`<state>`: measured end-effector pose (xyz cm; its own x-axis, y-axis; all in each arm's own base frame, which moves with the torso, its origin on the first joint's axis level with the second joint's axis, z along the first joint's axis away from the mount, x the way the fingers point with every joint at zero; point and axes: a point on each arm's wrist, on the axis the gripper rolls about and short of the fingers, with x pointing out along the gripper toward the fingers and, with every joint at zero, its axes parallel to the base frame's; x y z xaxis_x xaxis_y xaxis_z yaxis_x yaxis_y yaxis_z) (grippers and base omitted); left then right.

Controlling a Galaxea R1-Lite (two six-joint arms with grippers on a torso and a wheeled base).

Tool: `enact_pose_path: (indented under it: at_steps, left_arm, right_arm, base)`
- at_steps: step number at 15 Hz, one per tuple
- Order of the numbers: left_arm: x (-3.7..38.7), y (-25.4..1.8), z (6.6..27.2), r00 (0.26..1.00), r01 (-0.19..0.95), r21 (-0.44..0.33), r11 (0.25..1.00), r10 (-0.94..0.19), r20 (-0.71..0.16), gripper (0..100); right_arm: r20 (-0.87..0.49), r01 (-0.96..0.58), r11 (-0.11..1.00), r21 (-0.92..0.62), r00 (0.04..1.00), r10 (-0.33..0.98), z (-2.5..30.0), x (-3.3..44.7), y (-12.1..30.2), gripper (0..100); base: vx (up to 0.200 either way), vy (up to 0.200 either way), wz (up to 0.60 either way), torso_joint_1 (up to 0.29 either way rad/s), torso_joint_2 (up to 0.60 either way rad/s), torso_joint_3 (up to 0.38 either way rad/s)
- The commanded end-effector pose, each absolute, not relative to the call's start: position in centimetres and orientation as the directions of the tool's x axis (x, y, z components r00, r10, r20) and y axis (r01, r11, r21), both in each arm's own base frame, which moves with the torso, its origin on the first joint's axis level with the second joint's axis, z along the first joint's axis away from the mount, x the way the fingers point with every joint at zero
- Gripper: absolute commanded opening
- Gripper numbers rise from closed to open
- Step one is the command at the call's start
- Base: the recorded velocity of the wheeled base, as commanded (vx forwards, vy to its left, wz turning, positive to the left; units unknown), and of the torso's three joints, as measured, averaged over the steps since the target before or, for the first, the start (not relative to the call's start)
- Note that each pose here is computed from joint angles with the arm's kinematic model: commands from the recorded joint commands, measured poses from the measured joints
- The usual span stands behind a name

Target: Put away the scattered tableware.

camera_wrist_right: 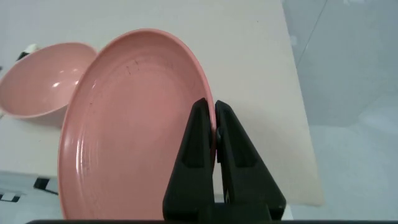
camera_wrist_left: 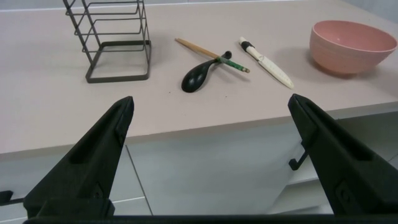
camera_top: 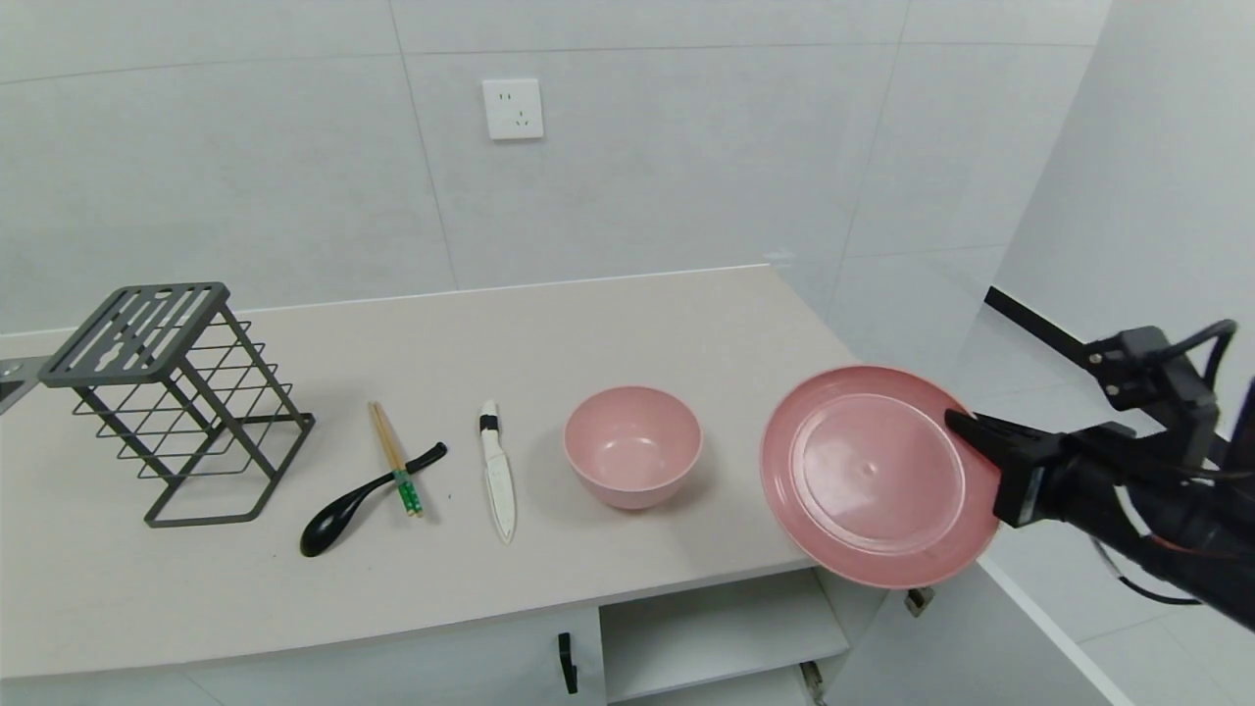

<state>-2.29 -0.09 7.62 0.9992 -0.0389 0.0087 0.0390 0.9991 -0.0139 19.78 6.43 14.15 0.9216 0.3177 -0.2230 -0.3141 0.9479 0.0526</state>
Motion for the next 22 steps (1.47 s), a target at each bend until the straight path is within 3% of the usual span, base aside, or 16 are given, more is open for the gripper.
enact_pose_path:
  at_steps: [1,3,6,8,9,11,13,17,22]
  left_arm:
    - [-2.3,-0.1,7.6,0.999,0.037,-0.009,0.999,-0.037,0.006,100]
    - [-2.3,-0.1,7.6,0.999,0.038,-0.003,0.999,-0.038,0.005,100]
    - [-2.3,-0.1,8.0,0.997,0.059,0.081,0.995,-0.063,0.044,100]
    - [-2.6,-0.2,9.9,0.970,0.045,0.102,0.994,-0.067,0.232,100]
    - [-2.6,-0.2,10.1,0.964,0.079,0.105,0.991,-0.103,0.246,100]
    - [-2.6,-0.5,10.1,0.940,0.229,0.130,0.965,-0.253,0.227,100]
    - [-2.2,-1.0,13.6,0.875,0.421,0.162,0.892,-0.447,0.188,100]
    - [3.4,-1.2,19.9,0.860,0.500,0.107,0.859,-0.507,0.060,100]
    - [9.6,-2.2,21.3,0.815,0.563,0.123,0.817,-0.574,0.081,100]
  right_arm:
    - [-0.122,-0.344,0.938,0.047,0.930,0.348,15.5,15.6,5.0,0]
    - [-0.117,-0.347,0.936,0.056,0.929,0.351,14.4,13.0,3.7,0]
    - [-0.065,-0.323,0.945,0.054,0.943,0.326,13.9,11.1,2.7,0]
    - [-0.049,-0.321,0.946,0.039,0.945,0.322,14.1,10.9,2.4,0]
    - [-0.067,-0.330,0.944,0.022,0.941,0.331,13.9,10.9,2.4,0]
    - [-0.092,-0.336,0.942,0.014,0.937,0.336,13.6,10.8,2.5,0]
    - [-0.070,-0.346,0.938,-0.001,0.936,0.345,13.9,10.6,2.5,0]
    - [0.055,-0.407,0.913,-0.026,0.911,0.408,15.7,10.0,2.4,0]
    - [0.136,-0.385,0.922,-0.049,0.911,0.388,16.6,8.8,1.9,0]
  base:
    - [0.000,0.000,0.00,0.000,0.00,0.000]
    - [0.000,0.000,0.00,0.000,0.00,0.000]
    - [0.000,0.000,0.00,0.000,0.00,0.000]
    - [0.000,0.000,0.00,0.000,0.00,0.000]
    - [0.000,0.000,0.00,0.000,0.00,0.000]
    - [0.000,0.000,0.00,0.000,0.00,0.000]
    - [0.000,0.000,0.00,0.000,0.00,0.000]
    - [0.000,0.000,0.00,0.000,0.00,0.000]
    - [0.000,0.000,0.00,0.000,0.00,0.000]
